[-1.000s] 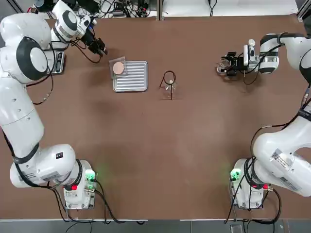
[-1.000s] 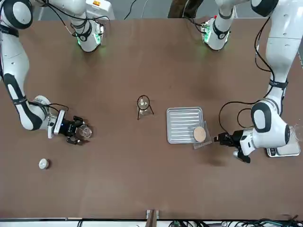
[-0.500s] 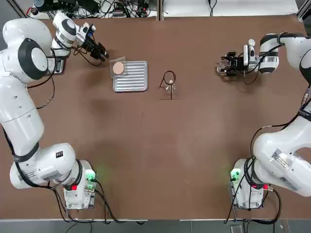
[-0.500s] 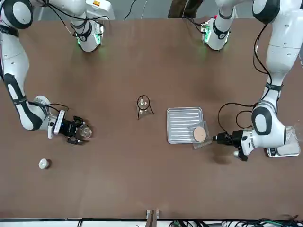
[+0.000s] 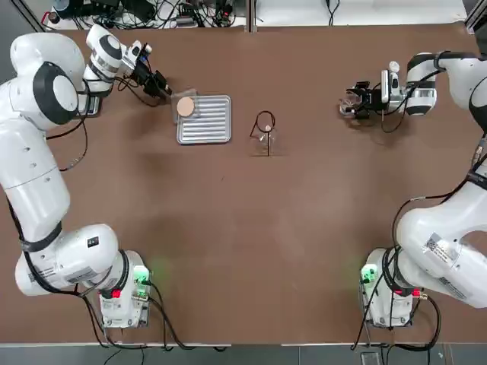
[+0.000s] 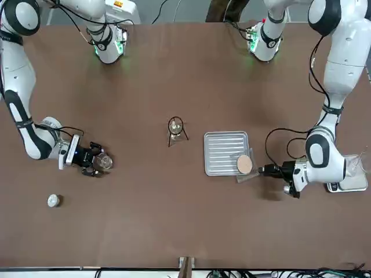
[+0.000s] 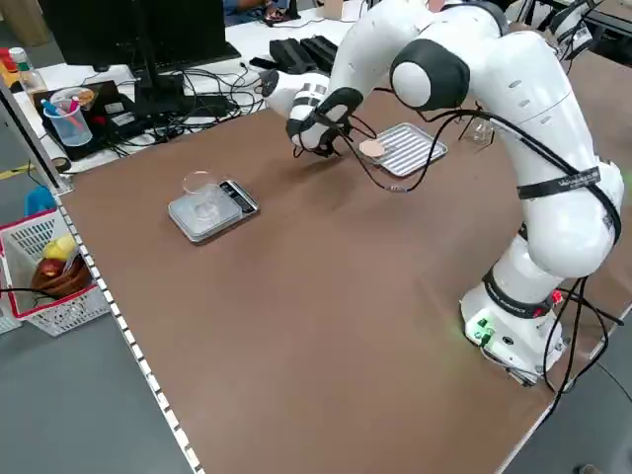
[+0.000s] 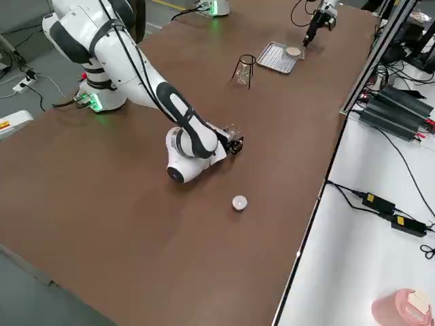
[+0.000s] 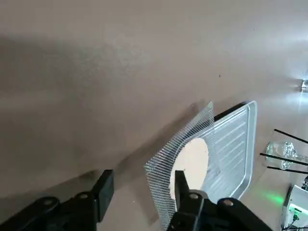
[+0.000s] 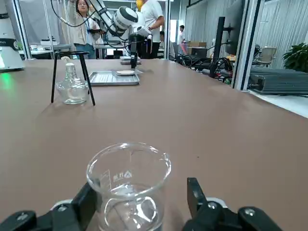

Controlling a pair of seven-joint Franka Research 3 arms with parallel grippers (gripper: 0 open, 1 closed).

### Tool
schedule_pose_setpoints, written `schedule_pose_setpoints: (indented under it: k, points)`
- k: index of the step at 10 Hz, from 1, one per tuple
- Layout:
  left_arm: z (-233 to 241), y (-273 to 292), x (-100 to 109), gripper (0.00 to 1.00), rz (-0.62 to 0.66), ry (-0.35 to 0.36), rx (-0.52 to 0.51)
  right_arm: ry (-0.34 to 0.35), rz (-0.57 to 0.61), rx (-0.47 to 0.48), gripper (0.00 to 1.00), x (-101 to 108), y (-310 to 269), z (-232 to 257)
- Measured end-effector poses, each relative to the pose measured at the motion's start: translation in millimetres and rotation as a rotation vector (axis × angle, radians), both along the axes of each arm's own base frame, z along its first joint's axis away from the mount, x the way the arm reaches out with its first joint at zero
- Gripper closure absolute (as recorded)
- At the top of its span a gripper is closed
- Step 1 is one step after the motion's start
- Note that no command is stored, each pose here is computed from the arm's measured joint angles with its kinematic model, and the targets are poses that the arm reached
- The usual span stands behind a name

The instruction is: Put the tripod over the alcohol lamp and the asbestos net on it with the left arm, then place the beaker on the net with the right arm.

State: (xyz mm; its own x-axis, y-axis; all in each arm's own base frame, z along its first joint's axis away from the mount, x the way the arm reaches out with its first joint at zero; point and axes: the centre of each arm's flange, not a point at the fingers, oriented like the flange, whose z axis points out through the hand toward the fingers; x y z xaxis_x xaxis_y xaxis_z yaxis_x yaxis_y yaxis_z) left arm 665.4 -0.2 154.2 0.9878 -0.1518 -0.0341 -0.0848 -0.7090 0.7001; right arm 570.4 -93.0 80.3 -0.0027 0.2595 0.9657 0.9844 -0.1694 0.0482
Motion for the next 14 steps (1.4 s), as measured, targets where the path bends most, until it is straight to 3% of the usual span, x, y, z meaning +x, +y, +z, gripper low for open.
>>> schedule_pose_setpoints:
  k: [4, 14]
  points:
    - [-6, -7, -1, 0.51, 0.0, 0.01, -0.017, 0.001, 0.0, 0.0, 0.19, 0, 0, 0]
    - [-7, -25, 2, 0.55, 0.005, 0.011, -0.046, 0.002, -0.001, 0.0, 0.19, 0, 0, 0]
